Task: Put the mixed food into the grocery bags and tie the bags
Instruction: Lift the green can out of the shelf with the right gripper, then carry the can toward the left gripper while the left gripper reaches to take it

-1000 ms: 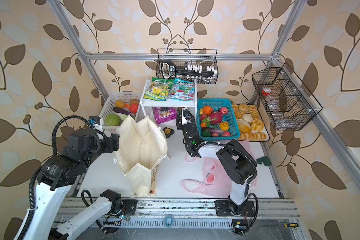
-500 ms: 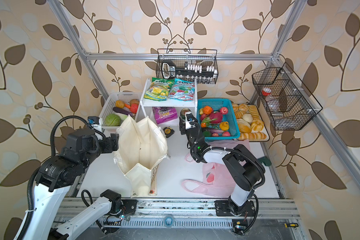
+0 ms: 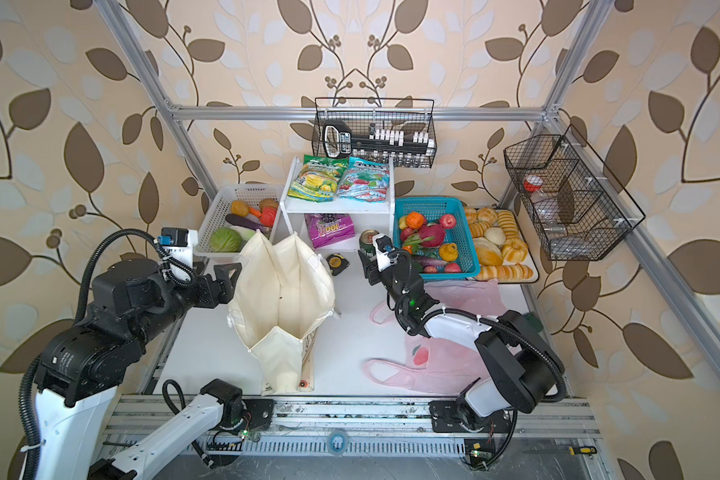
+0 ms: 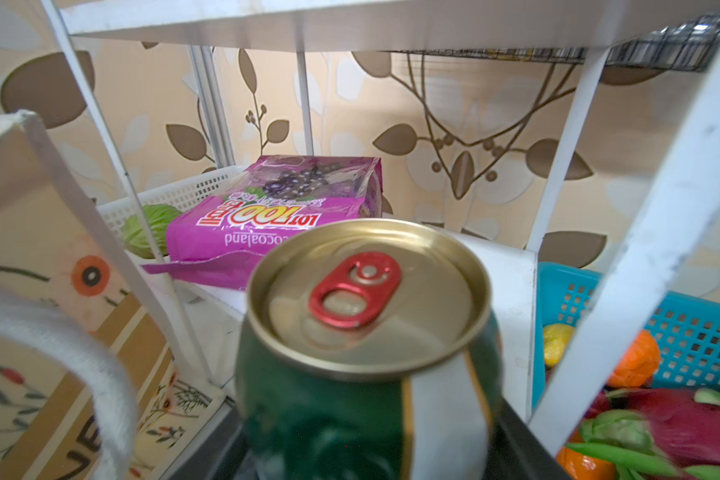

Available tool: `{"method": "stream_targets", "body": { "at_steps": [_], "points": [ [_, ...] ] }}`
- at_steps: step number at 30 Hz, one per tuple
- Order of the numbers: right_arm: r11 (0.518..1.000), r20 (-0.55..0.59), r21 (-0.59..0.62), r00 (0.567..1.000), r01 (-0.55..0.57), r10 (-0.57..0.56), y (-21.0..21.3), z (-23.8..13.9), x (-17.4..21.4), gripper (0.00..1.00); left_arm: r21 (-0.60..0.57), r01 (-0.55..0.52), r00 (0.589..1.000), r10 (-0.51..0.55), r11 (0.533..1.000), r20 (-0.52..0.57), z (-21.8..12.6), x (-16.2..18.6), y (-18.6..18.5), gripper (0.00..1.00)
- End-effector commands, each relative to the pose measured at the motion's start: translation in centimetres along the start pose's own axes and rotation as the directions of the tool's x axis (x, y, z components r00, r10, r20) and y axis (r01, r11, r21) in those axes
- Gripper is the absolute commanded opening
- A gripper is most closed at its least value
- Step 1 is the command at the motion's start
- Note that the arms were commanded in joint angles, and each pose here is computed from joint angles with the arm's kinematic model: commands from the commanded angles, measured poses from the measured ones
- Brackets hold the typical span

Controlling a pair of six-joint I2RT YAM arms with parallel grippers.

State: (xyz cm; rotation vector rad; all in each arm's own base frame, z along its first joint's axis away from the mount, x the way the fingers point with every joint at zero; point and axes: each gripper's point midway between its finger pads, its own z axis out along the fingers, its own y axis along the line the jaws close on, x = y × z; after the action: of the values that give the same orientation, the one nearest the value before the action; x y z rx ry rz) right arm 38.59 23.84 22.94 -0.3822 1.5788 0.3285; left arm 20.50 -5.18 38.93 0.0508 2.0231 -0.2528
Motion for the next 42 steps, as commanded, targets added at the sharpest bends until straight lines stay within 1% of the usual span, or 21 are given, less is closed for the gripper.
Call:
{"method": "stream_targets", "body": {
  "at_steps": [1,3,5,7,9,11,12,16,18,23,26,31,37,42],
  "points": [
    [0.99,0.122,-0.138,0.992,-0.016,0.033,2.0,-1.3,-4.1,0.43,0.134,-0.018,1.0,0.015,0.991,0.021,-0.4,-1.3,-2.4,0.86],
    [0.978,0.131,-0.207,0.99,-0.024,0.052,3.1,-2.1,-4.8,0.43,0.191,-0.014,1.0,0.013,0.982,0.006,-0.4,-1.4,-3.5,0.86],
    [0.957,0.126,-0.29,0.99,-0.02,0.059,4.6,-2.9,-5.5,0.43,0.224,0.011,1.0,-0.005,0.974,-0.027,0.0,-1.6,-4.3,0.83],
    [0.927,0.107,-0.374,0.993,-0.013,0.057,6.5,-3.8,-6.3,0.43,0.277,0.03,0.994,-0.001,0.96,-0.105,0.8,-1.4,-5.5,0.81],
    [0.9,0.09,-0.436,0.994,-0.011,0.055,8.3,-5.0,-7.2,0.43,0.34,0.061,0.984,0.0,0.939,-0.177,1.4,-1.4,-7.0,0.82],
    [0.88,0.101,-0.475,0.994,0.015,0.038,9.4,-6.2,-8.2,0.43,0.393,0.082,0.982,-0.007,0.916,-0.188,1.7,-1.8,-8.1,0.84],
    [0.866,0.132,-0.493,0.991,0.088,-0.026,10.1,-6.9,-8.6,0.42,0.423,0.086,0.983,-0.009,0.902,-0.181,1.8,-2.1,-8.7,0.87],
    [0.804,0.122,-0.582,0.991,0.122,-0.061,12.3,-9.2,-10.6,0.42,0.544,0.094,0.985,0.0,0.834,-0.171,1.2,-3.4,-11.5,0.9],
    [0.772,0.129,-0.619,0.988,0.145,-0.082,13.3,-10.3,-11.5,0.41,0.564,0.099,0.983,0.008,0.82,-0.184,1.6,-3.5,-12.3,0.93],
    [0.7,0.133,-0.696,0.987,0.158,-0.091,15.2,-12.3,-13.5,0.41,0.569,0.057,0.974,0.081,0.82,-0.214,2.4,-2.5,-14.1,0.99],
    [0.672,0.126,-0.725,0.988,0.151,-0.087,15.9,-12.7,-14.3,0.41,0.586,0.033,0.971,0.114,0.81,-0.212,2.5,-2.3,-15.2,0.99],
    [0.653,0.111,-0.742,0.988,0.155,-0.108,16.4,-12.8,-15.1,0.41,0.633,0.005,0.971,0.146,0.774,-0.187,2.1,-2.6,-16.9,0.99],
    [0.639,0.098,-0.755,0.989,0.148,-0.113,16.7,-12.6,-15.4,0.41,0.666,-0.044,0.958,0.22,0.744,-0.182,2.1,-1.7,-18.7,0.99],
    [0.634,0.11,-0.76,0.989,0.145,-0.095,16.9,-12.7,-16.3,0.41,0.654,-0.093,0.938,0.286,0.75,-0.195,2.9,-0.3,-19.5,0.99]
  ]
}}
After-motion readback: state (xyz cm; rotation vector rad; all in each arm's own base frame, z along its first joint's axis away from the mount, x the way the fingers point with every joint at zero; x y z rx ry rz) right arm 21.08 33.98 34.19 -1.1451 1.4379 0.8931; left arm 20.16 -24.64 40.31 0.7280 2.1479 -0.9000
